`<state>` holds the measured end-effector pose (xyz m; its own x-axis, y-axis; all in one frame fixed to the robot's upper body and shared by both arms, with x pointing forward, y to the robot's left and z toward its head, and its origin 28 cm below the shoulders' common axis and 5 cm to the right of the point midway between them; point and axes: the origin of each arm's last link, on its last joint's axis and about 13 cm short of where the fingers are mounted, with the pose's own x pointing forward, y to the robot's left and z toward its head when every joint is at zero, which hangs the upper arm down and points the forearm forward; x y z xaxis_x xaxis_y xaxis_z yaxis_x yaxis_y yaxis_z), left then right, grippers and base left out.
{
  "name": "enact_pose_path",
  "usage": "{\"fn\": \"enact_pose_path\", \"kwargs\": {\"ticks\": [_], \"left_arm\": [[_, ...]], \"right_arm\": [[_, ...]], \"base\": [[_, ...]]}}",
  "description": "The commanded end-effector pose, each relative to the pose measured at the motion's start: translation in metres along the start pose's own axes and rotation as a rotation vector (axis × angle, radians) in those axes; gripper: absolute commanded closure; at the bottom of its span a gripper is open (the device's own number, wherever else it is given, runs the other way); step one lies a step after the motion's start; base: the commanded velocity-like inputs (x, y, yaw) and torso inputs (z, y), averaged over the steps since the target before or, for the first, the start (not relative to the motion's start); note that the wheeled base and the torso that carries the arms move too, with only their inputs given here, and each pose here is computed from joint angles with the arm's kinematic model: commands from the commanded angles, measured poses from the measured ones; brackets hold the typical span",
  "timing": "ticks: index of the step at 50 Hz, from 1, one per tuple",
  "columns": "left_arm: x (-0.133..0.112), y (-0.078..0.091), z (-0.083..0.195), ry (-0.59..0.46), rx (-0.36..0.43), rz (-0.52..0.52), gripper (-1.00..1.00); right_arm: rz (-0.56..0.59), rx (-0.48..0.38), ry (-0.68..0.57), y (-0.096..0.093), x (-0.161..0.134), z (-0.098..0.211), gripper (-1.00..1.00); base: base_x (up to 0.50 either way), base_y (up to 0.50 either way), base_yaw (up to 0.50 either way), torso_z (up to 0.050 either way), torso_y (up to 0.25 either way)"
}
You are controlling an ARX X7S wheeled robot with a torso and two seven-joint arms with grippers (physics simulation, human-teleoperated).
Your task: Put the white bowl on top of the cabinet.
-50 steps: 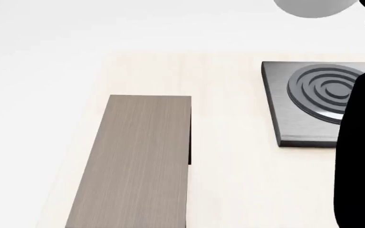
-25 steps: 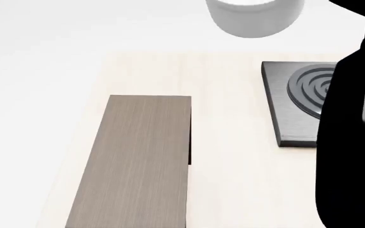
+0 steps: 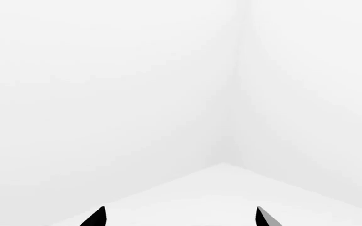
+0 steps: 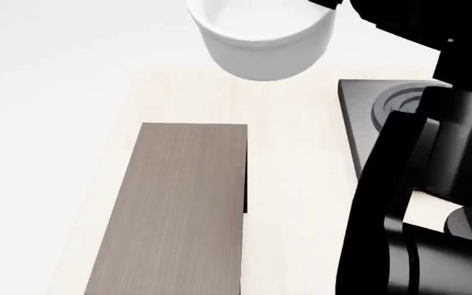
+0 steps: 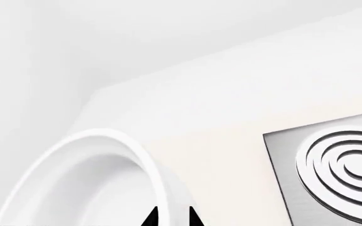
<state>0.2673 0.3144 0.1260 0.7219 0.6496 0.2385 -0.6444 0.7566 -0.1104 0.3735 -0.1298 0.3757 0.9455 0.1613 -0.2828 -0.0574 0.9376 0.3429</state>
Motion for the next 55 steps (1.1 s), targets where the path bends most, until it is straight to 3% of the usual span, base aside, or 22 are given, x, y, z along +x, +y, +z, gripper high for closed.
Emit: {"fn": "enact_pose_path", "kwargs": {"ticks": [1,18,23,55], "left_arm": [[0.000,0.000,0.000,0.002,0.001,-0.003,-1.00],[-0.001,-0.001,-0.001,0.001,0.006,-0.006,-1.00],[-0.001,-0.001,-0.001,-0.002,0.008,-0.006,-1.00],[0.000,0.001,-0.001,-0.001,0.006,0.000,-1.00]], "right_arm": [[0.120,-0.010,-0.022,0.012,-0.024,-0.005,1.00],[0.215,-0.086,0.020,0.020,-0.046,-0.031,1.00],[0.268,-0.131,0.000,0.030,-0.068,-0.037,1.00],[0.334,-0.171,0.076,0.036,-0.055,-0.065,1.00]], "base": [[0.00,0.00,0.00,0.000,0.000],[0.00,0.00,0.00,0.001,0.001],[0.00,0.00,0.00,0.000,0.002],[0.00,0.00,0.00,0.000,0.001]]}}
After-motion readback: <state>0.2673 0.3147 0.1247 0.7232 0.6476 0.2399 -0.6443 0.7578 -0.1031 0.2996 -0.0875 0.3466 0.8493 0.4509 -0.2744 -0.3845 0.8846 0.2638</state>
